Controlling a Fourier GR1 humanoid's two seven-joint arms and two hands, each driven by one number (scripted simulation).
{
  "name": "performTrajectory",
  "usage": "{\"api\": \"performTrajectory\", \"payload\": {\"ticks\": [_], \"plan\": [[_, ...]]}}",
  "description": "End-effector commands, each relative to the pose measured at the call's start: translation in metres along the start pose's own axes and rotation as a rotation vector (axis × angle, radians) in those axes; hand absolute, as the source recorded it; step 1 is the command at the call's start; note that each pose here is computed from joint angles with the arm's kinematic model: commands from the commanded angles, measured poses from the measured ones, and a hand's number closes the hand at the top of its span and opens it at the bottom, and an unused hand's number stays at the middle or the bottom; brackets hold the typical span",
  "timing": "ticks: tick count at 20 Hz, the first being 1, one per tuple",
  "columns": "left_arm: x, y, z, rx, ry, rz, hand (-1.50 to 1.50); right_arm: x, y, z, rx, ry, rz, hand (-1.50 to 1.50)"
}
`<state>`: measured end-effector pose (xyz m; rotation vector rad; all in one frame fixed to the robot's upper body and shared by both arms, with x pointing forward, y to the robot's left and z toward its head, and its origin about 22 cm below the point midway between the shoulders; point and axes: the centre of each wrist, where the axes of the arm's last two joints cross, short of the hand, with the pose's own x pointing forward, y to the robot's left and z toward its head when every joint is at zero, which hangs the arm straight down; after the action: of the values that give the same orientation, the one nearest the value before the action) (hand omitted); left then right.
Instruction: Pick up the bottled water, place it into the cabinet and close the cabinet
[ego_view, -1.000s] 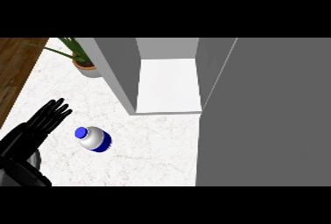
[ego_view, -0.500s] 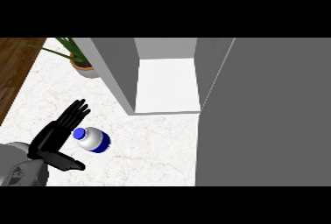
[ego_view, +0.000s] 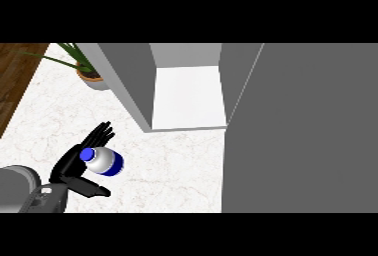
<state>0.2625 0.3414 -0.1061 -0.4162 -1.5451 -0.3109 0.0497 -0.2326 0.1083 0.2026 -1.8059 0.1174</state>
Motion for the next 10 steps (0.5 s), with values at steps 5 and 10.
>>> {"api": "performTrajectory", "payload": {"ticks": [5,10], "plan": [[-0.022,-0.015,-0.004,-0.153,-0.064,0.191,-1.5,0.017,-0.001,0.006,-0.015,-0.027,-0.012,-1.5],[-0.035,-0.037,-0.012,-0.108,-0.111,0.244,1.5,0.025,0.001,0.012,-0.014,-0.026,-0.001,-1.5]]}}
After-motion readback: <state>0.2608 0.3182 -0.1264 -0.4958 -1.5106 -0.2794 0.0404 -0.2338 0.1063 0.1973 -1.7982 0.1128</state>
